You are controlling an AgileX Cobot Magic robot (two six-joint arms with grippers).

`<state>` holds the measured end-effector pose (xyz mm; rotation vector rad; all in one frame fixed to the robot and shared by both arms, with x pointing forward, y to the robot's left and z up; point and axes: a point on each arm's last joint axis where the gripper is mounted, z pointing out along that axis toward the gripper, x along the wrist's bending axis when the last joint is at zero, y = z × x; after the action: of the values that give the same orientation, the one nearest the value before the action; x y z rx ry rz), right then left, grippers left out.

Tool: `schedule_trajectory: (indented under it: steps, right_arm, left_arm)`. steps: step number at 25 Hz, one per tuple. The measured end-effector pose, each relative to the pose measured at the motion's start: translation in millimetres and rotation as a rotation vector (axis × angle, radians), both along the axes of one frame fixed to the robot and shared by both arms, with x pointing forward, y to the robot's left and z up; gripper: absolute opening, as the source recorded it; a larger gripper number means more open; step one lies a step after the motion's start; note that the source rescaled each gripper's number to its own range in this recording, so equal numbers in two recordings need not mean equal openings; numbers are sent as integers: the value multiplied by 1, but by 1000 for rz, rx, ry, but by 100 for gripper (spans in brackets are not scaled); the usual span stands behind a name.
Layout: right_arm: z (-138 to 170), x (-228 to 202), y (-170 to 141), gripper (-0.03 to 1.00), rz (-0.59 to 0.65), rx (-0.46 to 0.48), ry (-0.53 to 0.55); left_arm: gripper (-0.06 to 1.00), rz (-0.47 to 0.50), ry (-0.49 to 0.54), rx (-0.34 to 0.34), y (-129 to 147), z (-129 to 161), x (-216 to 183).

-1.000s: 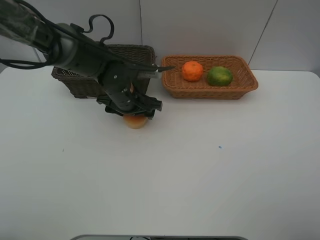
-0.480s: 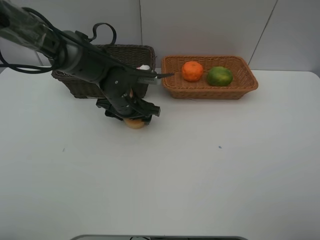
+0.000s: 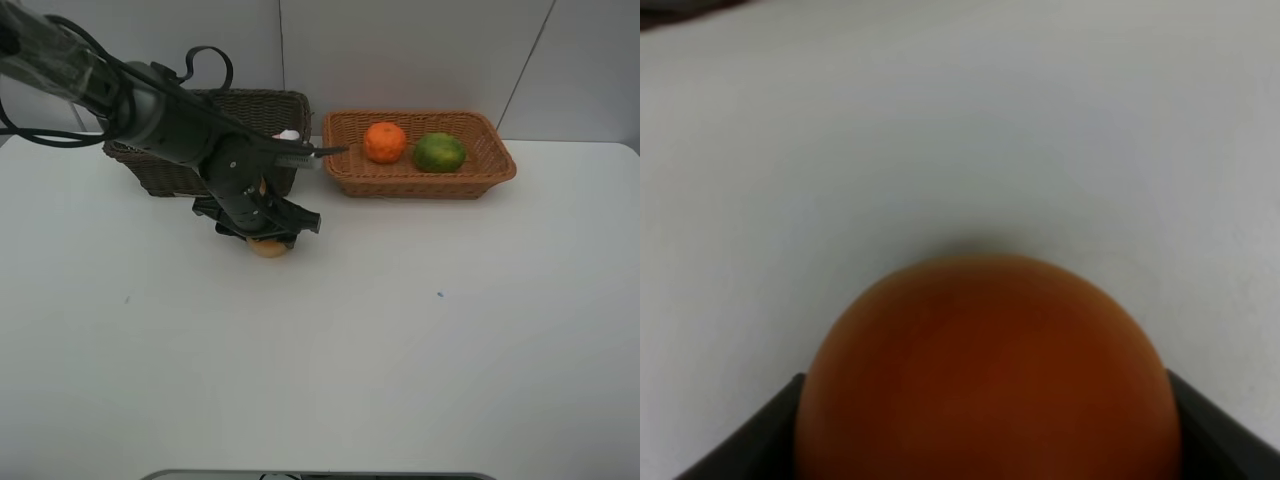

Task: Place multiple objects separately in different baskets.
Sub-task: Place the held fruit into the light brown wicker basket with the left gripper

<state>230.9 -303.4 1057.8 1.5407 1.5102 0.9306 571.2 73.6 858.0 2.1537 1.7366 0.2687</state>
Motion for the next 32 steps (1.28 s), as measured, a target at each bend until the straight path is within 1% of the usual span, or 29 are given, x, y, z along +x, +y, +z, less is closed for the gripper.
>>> schedule_trajectory:
  steps: [15,17,18,23,28,32]
  right_arm:
    - [0,0,0,88,0,0,0]
    - [0,0,0,88,0,0,0]
    - [0,0,0,88,0,0,0]
    - [0,0,0,88,0,0,0]
    - [0,0,0,88,0,0,0]
    - [0,0,0,88,0,0,0]
  left_arm:
    - [76,2,-3,-2,0,3,0]
    - [76,-4,-15,-8,-2,12,-2]
    - [76,-12,-31,-18,-5,22,-3]
    - [76,-120,-153,-69,-20,74,-12]
    - [76,-217,-290,-105,-40,111,3]
    - [76,-259,-399,-142,-57,135,24]
